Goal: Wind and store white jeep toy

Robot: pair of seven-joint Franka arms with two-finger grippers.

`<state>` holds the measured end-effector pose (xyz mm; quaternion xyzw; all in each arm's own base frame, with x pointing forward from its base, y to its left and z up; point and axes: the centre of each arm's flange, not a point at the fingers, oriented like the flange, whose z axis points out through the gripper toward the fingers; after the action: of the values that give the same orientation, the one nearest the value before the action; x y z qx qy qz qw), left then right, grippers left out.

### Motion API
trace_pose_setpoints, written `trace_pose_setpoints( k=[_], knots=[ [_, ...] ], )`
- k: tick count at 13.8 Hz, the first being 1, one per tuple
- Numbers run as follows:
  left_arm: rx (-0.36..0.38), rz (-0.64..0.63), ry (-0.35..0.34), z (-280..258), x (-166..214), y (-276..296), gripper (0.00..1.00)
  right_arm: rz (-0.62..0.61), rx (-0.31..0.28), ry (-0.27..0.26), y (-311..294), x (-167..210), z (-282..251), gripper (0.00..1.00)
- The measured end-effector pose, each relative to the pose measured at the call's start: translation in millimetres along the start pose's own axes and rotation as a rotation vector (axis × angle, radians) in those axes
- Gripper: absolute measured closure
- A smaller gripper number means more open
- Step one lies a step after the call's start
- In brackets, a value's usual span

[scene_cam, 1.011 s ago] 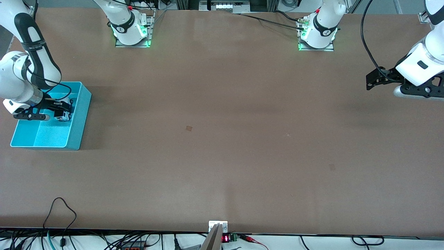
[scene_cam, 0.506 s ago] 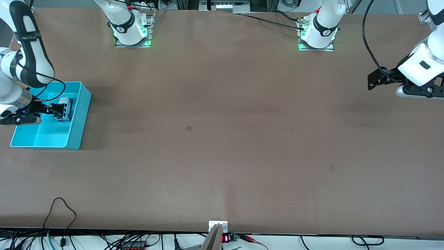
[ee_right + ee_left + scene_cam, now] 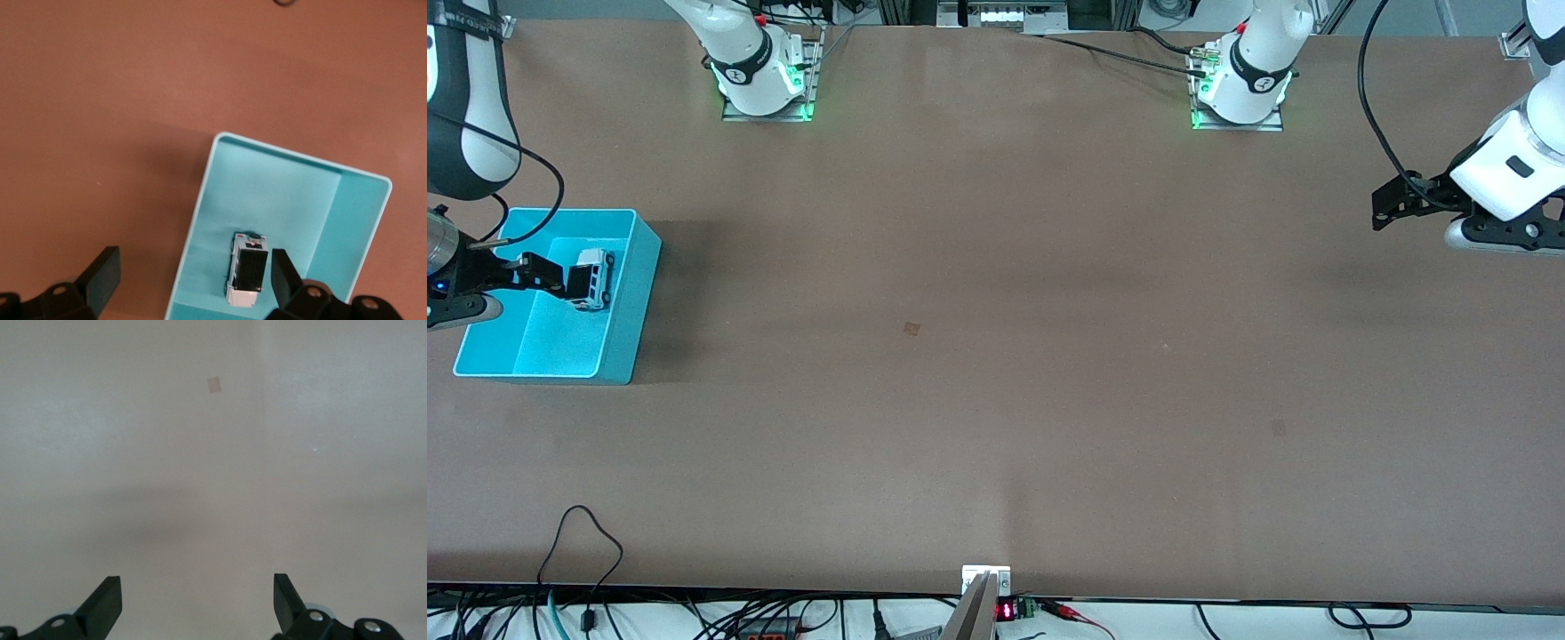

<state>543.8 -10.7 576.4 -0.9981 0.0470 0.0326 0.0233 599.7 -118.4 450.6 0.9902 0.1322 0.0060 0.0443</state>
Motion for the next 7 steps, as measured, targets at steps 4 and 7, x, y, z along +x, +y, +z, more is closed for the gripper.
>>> trace_pose_setpoints(
  k=[4, 7],
  knots=[
    [0.0, 0.001, -0.001, 0.0, -0.1, 0.0, 0.0, 0.007, -0.001, 0.038, -30.5, 14.6, -29.5, 0.0],
    [0.0, 0.0, -0.001, 0.1, -0.2, -0.7, 0.0, 0.059, 0.032, 0.048, -53.5, 13.3, -57.2, 0.0]
  ],
)
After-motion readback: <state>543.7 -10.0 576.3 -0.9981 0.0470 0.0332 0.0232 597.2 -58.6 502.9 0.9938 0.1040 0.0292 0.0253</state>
